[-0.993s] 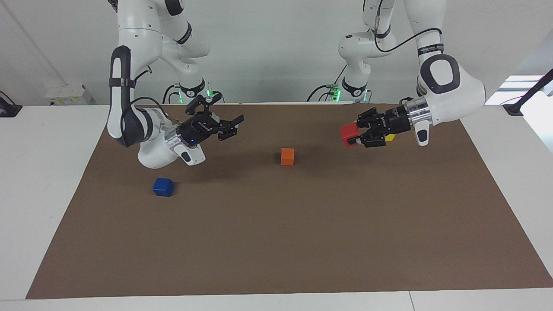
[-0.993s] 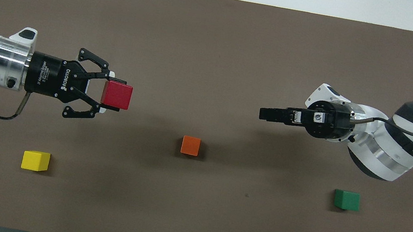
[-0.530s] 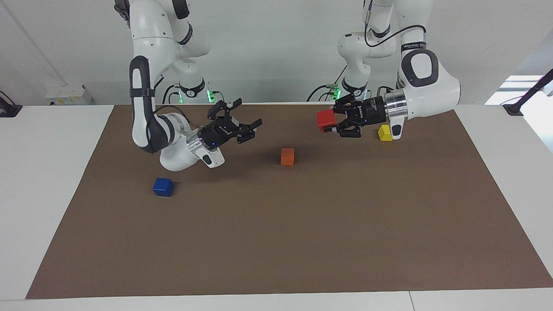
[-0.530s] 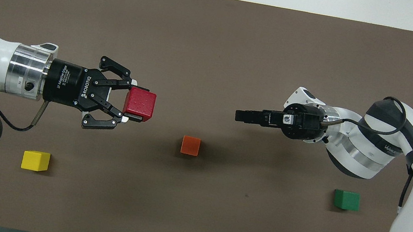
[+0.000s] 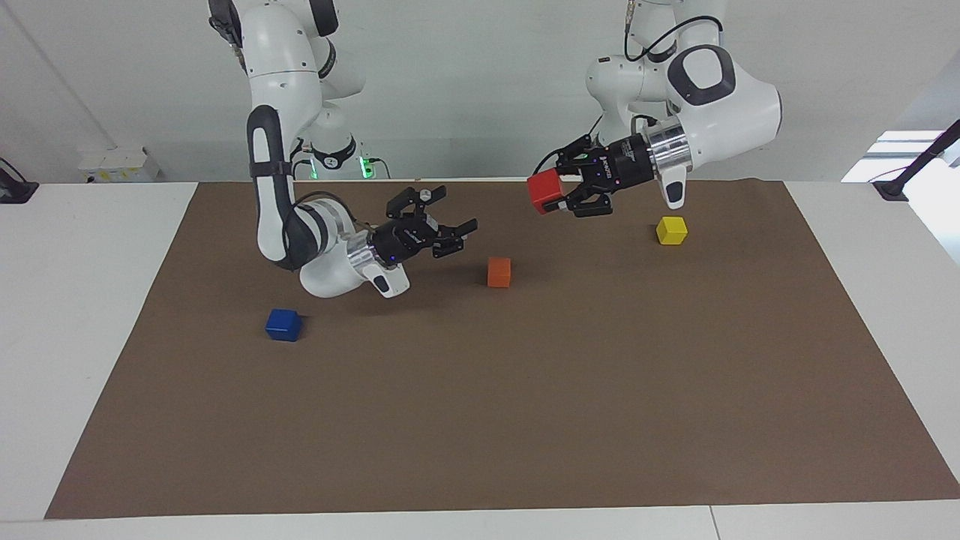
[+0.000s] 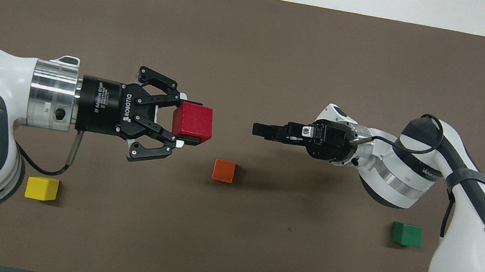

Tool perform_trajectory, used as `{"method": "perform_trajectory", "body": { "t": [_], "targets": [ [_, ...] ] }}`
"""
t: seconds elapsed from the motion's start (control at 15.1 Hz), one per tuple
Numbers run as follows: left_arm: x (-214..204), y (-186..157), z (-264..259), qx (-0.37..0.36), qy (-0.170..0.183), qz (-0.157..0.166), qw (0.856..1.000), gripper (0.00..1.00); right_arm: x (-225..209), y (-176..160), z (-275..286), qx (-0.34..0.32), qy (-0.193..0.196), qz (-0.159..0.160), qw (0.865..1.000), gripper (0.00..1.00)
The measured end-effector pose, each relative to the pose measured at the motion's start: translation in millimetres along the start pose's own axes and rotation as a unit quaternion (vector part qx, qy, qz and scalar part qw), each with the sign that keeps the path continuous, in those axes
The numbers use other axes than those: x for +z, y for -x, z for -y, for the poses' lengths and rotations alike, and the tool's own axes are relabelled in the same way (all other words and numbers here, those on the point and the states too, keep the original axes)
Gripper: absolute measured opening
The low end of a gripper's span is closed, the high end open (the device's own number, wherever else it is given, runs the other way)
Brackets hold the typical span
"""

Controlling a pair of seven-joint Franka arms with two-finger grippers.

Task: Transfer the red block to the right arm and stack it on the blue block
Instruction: 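Carry the red block toward the right gripper and grasp it there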

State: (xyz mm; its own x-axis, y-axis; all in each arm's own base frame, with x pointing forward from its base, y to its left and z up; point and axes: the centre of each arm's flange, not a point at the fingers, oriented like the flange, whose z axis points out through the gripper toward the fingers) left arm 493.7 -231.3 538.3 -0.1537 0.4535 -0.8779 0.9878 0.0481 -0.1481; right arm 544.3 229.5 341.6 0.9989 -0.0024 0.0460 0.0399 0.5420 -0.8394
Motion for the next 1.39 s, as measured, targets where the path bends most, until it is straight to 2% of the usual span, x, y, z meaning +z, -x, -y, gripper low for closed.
{"method": "perform_trajectory", "body": {
  "t": [0.2, 0.46, 0.66, 0.86, 1.39],
  "targets": [
    [32.4, 11.1, 13.4, 0.011, 0.009, -0.010, 1.000, 0.55, -0.2, -1.9, -7.8, 0.002, 0.012, -0.010, 1.000, 1.00],
    [38.4, 14.2, 16.3, 0.049, 0.013, -0.012, 0.999, 0.55, 18.0, -2.3, -21.0, 0.004, 0.025, -0.028, 0.999, 1.00],
    [52.5, 16.2, 21.6, 0.081, 0.032, -0.019, 0.996, 0.55, 31.6, -2.4, -28.3, -0.006, 0.036, -0.031, 0.999, 1.00],
    [57.9, 10.3, 22.6, 0.079, 0.034, -0.024, 0.996, 0.55, 43.5, -0.1, -34.5, -0.009, 0.038, -0.034, 0.999, 1.00],
    [60.5, -8.2, 11.4, 0.068, 0.038, -0.031, 0.996, 0.55, 43.4, -2.8, -35.5, -0.014, 0.043, -0.038, 0.998, 1.00]
  ]
}}
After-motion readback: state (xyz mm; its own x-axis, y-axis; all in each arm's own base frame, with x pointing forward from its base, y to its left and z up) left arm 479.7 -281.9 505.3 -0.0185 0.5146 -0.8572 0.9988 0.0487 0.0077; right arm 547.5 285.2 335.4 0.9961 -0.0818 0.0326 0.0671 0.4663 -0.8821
